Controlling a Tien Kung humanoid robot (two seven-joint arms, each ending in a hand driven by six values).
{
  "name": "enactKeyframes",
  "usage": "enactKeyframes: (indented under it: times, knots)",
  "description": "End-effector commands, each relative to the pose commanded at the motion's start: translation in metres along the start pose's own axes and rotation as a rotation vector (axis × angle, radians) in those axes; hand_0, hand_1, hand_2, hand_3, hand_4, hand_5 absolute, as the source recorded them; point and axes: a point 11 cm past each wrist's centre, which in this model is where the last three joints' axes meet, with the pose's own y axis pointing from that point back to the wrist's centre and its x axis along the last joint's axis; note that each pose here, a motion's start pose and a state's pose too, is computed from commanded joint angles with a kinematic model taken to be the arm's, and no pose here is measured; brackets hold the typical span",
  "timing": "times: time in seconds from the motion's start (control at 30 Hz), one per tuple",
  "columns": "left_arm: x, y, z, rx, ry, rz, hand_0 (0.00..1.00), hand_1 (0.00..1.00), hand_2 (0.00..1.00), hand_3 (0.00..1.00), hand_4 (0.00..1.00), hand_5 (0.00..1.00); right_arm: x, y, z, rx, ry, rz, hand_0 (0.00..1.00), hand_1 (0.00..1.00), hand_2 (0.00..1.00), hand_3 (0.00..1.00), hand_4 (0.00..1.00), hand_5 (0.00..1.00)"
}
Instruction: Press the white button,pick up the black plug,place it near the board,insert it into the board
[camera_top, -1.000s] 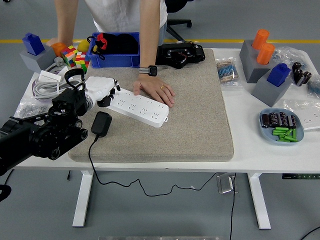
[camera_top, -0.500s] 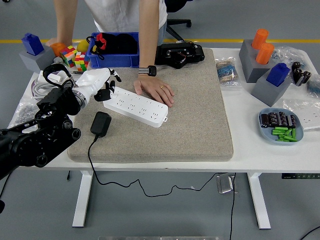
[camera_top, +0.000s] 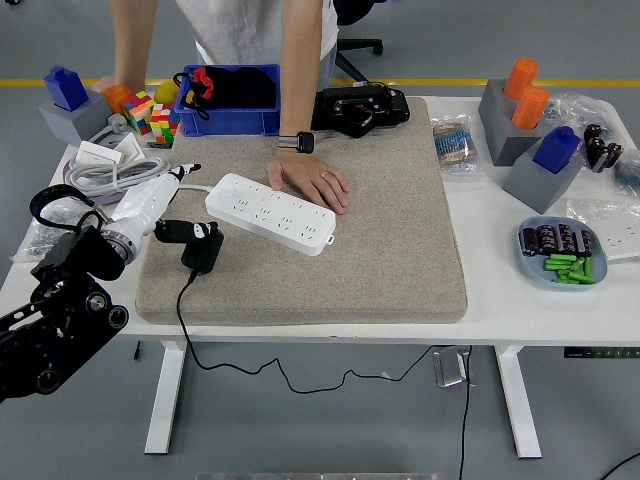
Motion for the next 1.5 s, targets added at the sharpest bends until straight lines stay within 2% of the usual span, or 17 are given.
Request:
enactKeyframes:
  times: [0.23, 0.4, 0.43, 0.6, 0.63, 0.8, 0.83, 1.2, 1.23, 1.43, 1.47, 1.5]
  knots:
    - [-0.016, 0.008, 0.000, 0.018, 0.001, -0.028, 0.863, 0.948, 0.983, 0.998, 0.998, 0.584, -0.001, 0.000, 0.001, -0.002, 0.003, -0.001, 0.766, 0.639, 0.641, 0.610, 0.658, 0.429]
    - [-0.020, 0.010, 0.003, 0.025, -0.026, -0.010, 0.863, 0.948, 0.983, 0.998, 0.998, 0.584, -0.002, 0.000, 0.002, -0.002, 0.006, -0.002, 0.766, 0.639, 0.641, 0.610, 0.658, 0.429]
    - [-0.020, 0.010, 0.002, 0.028, -0.036, -0.007, 0.823, 0.912, 0.953, 0.991, 0.998, 0.396, -0.002, 0.000, 0.002, -0.002, 0.006, -0.003, 0.766, 0.638, 0.640, 0.609, 0.658, 0.429]
    - [-0.022, 0.009, -0.004, 0.050, -0.096, -0.003, 0.823, 0.912, 0.953, 0.991, 0.998, 0.396, -0.001, 0.000, 0.002, -0.002, 0.009, -0.002, 0.766, 0.638, 0.640, 0.609, 0.658, 0.429]
    - [-0.022, 0.009, -0.005, 0.053, -0.100, -0.003, 0.770, 0.847, 0.853, 0.916, 0.998, 0.094, -0.001, 0.000, 0.002, -0.002, 0.009, -0.001, 0.766, 0.638, 0.641, 0.609, 0.657, 0.428]
    - [-0.026, 0.009, -0.010, 0.068, -0.106, -0.016, 0.770, 0.847, 0.853, 0.916, 0.998, 0.094, -0.001, 0.000, 0.002, -0.002, 0.012, 0.000, 0.766, 0.638, 0.641, 0.609, 0.657, 0.428]
    - [-0.027, 0.009, -0.010, 0.065, -0.103, -0.017, 0.650, 0.754, 0.755, 0.841, 0.965, 0.050, -0.001, 0.000, 0.001, -0.001, 0.013, 0.000, 0.766, 0.639, 0.640, 0.609, 0.658, 0.428]
    - [-0.034, 0.009, -0.005, 0.031, -0.104, -0.022, 0.620, 0.716, 0.711, 0.826, 0.945, 0.035, -0.002, 0.000, 0.001, 0.001, 0.020, -0.002, 0.766, 0.638, 0.641, 0.609, 0.658, 0.428]
    - [-0.034, 0.009, -0.005, 0.029, -0.106, -0.021, 0.498, 0.641, 0.632, 0.742, 0.922, 0.023, -0.002, 0.000, 0.001, 0.002, 0.020, -0.002, 0.765, 0.639, 0.641, 0.610, 0.658, 0.428]
    - [-0.035, 0.008, -0.004, 0.016, -0.105, -0.013, 0.498, 0.641, 0.632, 0.742, 0.922, 0.023, -0.001, 0.000, 0.002, 0.001, 0.018, 0.000, 0.765, 0.639, 0.641, 0.610, 0.658, 0.428]
    - [-0.035, 0.008, -0.004, 0.016, -0.105, -0.014, 0.437, 0.620, 0.606, 0.652, 0.893, 0.022, -0.001, 0.000, 0.002, 0.001, 0.018, 0.000, 0.766, 0.638, 0.641, 0.610, 0.657, 0.426]
    - [-0.036, 0.008, -0.004, 0.016, -0.104, -0.015, 0.437, 0.620, 0.606, 0.652, 0.893, 0.022, -0.001, 0.000, 0.002, 0.001, 0.017, 0.000, 0.766, 0.638, 0.641, 0.610, 0.657, 0.426]
